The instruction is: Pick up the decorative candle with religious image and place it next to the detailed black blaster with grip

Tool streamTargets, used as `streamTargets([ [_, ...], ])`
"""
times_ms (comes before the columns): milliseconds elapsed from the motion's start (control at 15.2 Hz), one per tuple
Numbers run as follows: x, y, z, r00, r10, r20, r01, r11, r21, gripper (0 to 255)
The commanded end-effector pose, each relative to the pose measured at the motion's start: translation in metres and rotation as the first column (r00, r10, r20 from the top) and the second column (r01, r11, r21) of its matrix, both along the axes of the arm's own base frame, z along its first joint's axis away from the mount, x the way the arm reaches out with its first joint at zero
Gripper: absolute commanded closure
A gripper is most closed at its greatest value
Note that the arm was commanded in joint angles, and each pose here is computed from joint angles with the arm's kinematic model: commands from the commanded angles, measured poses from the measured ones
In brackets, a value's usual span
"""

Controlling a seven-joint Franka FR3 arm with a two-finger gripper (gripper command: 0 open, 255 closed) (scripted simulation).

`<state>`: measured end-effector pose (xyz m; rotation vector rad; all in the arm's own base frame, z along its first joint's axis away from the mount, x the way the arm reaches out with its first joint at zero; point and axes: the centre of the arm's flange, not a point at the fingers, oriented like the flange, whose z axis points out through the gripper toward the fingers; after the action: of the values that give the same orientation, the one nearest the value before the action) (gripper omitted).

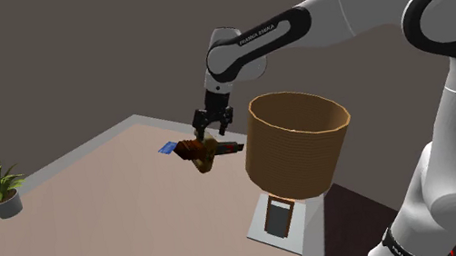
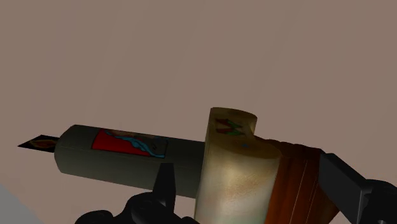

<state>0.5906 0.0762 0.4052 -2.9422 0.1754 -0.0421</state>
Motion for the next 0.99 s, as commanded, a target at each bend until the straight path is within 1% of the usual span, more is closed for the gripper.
streamTargets([
  [0,0.001,0.003,-0.011,1.000,-0.001,0.001,0.001,1.000,0.001,0],
  [264,0.001,0.006,-0.029,1.000,-0.001,0.001,0.001,1.000,0.001,0],
  [726,0.001,0.006,-0.029,1.000,-0.001,0.001,0.001,1.000,0.001,0],
  [792,0.001,0.006,-0.029,1.000,-0.001,0.001,0.001,1.000,0.001,255],
  [924,0.001,0.006,-0.029,1.000,-0.001,0.001,0.001,1.000,0.001,255],
])
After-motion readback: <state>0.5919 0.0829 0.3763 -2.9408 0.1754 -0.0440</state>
